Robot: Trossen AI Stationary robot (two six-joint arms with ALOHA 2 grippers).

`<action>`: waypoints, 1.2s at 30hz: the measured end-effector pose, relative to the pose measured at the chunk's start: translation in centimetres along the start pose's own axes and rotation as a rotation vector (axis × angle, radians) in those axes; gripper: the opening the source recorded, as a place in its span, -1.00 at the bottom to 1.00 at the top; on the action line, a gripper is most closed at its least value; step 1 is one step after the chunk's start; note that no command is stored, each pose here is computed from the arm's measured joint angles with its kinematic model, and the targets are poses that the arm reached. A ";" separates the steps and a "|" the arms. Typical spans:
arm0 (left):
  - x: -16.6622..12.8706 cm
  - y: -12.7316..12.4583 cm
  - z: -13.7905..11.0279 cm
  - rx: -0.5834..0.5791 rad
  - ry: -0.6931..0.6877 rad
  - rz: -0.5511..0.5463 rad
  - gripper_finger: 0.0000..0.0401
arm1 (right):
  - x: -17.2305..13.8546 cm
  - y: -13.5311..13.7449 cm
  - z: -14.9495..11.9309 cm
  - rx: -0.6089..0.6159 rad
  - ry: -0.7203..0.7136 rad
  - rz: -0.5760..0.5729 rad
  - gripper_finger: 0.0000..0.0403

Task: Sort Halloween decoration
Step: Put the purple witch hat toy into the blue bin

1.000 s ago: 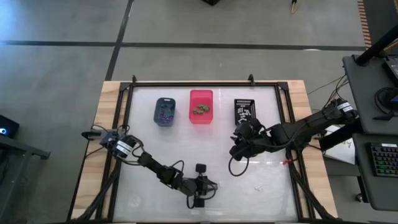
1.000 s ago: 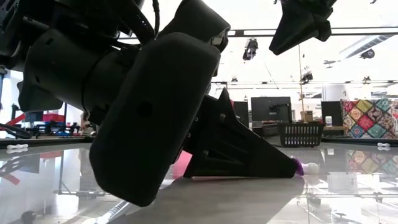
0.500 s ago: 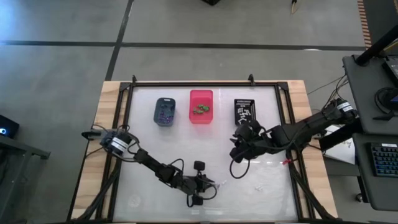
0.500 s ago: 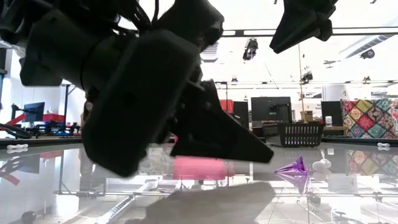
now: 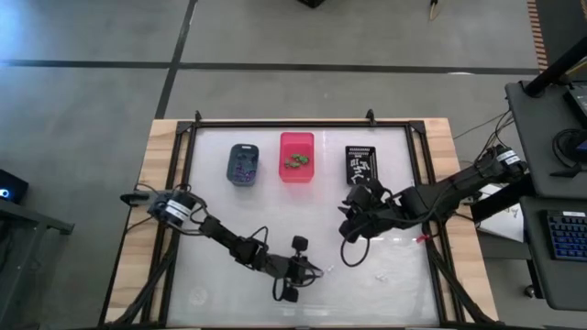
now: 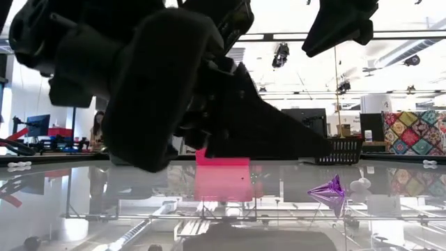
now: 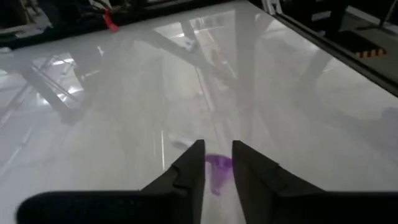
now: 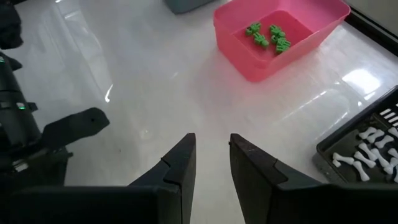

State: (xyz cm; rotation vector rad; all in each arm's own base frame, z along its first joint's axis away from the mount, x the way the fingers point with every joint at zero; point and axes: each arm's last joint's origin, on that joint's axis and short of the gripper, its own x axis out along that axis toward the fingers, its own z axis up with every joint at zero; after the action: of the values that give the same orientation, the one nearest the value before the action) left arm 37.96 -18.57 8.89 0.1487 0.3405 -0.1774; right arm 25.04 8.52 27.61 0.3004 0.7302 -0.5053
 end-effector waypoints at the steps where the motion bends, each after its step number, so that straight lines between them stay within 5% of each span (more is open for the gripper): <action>1: 0.1 0.0 -0.1 -0.001 -0.009 0.001 -0.64 | 0.0 0.0 0.0 -0.001 0.000 0.001 -0.56; 8: 0.7 0.0 -1.4 0.004 -0.017 0.004 -0.32 | 0.0 0.1 0.0 -0.005 0.000 0.002 -0.56; 14: 1.2 0.3 -2.2 0.005 -0.048 -0.019 -0.28 | 0.0 0.0 -0.1 -0.006 0.001 0.001 -0.56; 31: 1.6 0.7 -2.8 -0.018 -0.036 -0.031 -0.97 | 0.0 0.0 -0.1 -0.007 0.002 0.001 -0.56; 36: 1.6 0.7 -2.8 -0.020 -0.034 -0.029 -1.00 | 0.0 0.0 -0.1 -0.007 0.002 0.001 -0.56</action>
State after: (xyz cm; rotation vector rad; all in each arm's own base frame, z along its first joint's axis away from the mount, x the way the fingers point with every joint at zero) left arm 38.68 -17.65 5.77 0.1206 0.3111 -0.2048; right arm 24.99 8.59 27.57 0.2951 0.7337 -0.5016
